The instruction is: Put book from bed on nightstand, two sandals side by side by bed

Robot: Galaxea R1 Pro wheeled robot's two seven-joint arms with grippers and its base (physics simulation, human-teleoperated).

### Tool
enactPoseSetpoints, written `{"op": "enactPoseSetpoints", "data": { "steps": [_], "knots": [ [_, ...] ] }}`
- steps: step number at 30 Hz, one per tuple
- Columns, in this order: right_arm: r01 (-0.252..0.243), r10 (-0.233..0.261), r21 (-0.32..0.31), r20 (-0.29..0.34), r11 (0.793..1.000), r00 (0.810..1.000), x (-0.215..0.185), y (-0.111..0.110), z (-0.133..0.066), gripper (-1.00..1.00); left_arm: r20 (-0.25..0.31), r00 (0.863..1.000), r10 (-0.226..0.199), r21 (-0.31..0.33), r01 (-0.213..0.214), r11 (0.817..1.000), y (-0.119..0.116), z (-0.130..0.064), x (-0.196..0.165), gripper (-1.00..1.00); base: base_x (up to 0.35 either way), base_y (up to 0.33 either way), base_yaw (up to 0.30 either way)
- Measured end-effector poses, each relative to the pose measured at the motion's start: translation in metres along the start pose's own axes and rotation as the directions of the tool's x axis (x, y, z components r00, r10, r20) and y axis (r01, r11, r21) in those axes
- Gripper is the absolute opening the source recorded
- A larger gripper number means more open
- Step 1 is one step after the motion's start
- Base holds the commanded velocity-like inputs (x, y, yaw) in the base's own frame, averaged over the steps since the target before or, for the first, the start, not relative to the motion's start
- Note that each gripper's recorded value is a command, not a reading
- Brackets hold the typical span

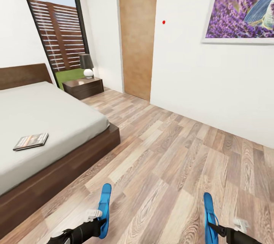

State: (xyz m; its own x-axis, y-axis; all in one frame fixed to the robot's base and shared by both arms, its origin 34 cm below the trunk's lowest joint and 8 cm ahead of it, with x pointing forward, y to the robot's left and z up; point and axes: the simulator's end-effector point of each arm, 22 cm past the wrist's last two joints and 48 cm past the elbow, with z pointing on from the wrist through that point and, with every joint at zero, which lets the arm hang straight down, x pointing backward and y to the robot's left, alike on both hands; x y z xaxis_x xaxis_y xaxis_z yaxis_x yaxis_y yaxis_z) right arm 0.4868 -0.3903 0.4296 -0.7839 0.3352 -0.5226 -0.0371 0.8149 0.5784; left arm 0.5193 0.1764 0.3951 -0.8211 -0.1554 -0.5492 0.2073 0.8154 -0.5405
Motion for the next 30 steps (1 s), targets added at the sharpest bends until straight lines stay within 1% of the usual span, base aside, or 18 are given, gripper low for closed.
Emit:
{"op": "enactPoseSetpoints", "data": {
  "steps": [14,21,30],
  "knots": [
    [0.0,0.0,0.0,0.001,1.0,1.0,-0.0002,0.0,0.0,-1.0,0.001,1.0,0.0,0.0,0.0,1.0,0.0,0.0,-0.0002,-1.0,0.0,0.0,-0.269],
    [0.0,0.0,0.0,0.001,1.0,1.0,-0.0002,0.0003,0.0002,-1.0,0.012,1.0,0.006,0.0,-0.006,1.0,0.0001,-0.0002,-0.0027,-1.0,0.03,0.0,-0.033],
    [0.0,0.0,-0.002,0.0,1.0,1.0,0.0001,0.0009,0.0005,-1.0,0.018,1.0,0.011,0.0,-0.011,1.0,0.0,-0.0004,-0.004,-1.0,0.288,0.0,-0.001]
  ]
}}
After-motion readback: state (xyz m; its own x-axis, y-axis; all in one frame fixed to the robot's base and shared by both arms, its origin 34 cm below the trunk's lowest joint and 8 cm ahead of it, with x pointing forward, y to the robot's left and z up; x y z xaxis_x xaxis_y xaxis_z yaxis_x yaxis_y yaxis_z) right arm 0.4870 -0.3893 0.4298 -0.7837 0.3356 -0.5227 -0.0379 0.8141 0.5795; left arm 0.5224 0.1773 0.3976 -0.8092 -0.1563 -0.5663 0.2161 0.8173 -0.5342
